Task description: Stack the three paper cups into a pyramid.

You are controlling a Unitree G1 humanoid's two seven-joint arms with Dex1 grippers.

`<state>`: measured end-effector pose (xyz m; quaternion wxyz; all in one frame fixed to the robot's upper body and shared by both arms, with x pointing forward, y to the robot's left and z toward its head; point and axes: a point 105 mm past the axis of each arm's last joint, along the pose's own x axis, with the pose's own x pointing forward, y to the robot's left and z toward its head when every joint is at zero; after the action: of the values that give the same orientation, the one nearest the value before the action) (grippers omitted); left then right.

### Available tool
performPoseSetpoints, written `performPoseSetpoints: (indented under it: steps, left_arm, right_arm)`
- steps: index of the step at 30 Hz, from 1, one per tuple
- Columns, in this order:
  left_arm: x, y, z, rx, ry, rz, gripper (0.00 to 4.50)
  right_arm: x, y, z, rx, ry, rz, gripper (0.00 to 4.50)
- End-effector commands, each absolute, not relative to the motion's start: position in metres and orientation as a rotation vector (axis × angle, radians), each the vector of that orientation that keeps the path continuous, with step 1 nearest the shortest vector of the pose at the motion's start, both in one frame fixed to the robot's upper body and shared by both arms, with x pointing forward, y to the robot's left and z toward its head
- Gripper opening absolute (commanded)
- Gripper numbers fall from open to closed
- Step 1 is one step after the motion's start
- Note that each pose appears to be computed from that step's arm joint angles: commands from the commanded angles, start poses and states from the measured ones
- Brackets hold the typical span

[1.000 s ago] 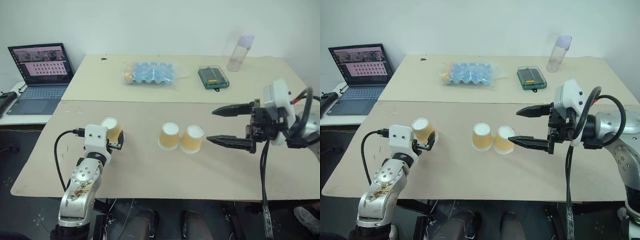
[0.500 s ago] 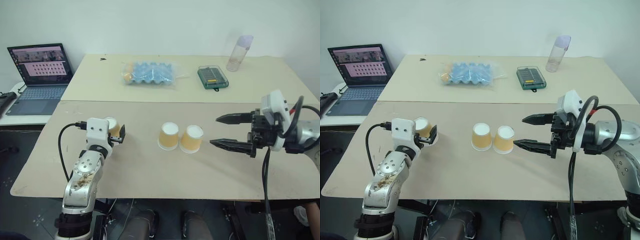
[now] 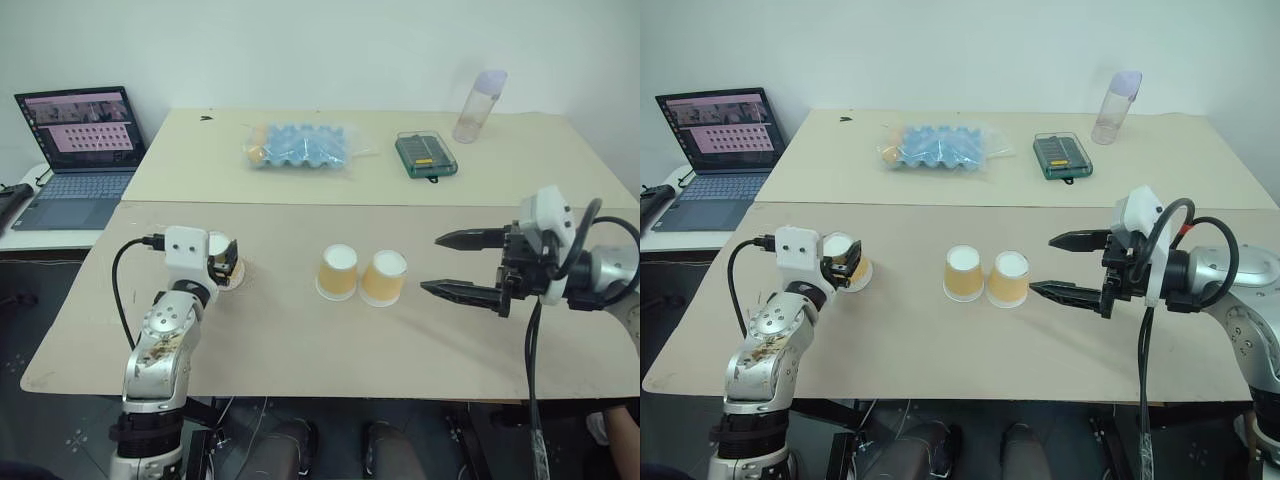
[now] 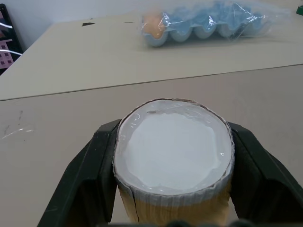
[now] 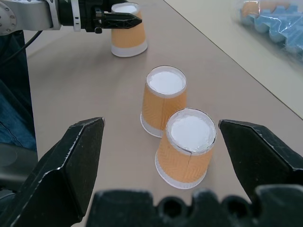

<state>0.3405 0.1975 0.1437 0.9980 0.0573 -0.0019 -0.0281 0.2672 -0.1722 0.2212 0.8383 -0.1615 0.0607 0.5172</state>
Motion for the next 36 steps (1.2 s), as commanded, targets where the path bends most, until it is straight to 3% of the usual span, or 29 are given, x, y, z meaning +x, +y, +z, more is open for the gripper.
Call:
performPoseSetpoints:
  steps: [1,6,8,12,15,19,21,28,36]
  left_arm:
    - [0.342,0.197,0.158,0.114,-0.058,-0.059,2.54]
    - [0.345,0.192,0.170,0.110,-0.100,-0.082,2.54]
    - [0.351,0.180,0.201,0.088,-0.192,-0.174,2.54]
    - [0.356,0.137,0.267,0.144,-0.340,-0.530,2.54]
    - [0.362,0.114,0.291,0.135,-0.319,-0.772,2.54]
    - [0.342,0.074,0.298,0.046,-0.223,-1.229,2.54]
    - [0.341,0.061,0.296,0.029,-0.201,-1.361,2.54]
    - [0.355,0.017,0.269,0.083,-0.111,-1.545,2.54]
    - [0.364,-0.004,0.247,0.151,-0.046,-1.614,2.54]
  right_arm:
    - [0.265,-0.170,0.233,-0.384,0.072,1.090,4.50]
    - [0.268,-0.173,0.233,-0.387,0.076,1.062,4.50]
    - [0.270,-0.178,0.232,-0.385,0.080,1.025,4.50]
    - [0.270,-0.184,0.232,-0.377,0.082,0.985,4.50]
    - [0.270,-0.184,0.228,-0.370,0.083,0.971,4.50]
    - [0.272,-0.184,0.219,-0.355,0.085,0.933,4.50]
    - [0.273,-0.184,0.214,-0.352,0.087,0.914,4.50]
    - [0.268,-0.187,0.210,-0.338,0.066,0.827,4.50]
    - [0.258,-0.189,0.211,-0.331,0.047,0.777,4.50]
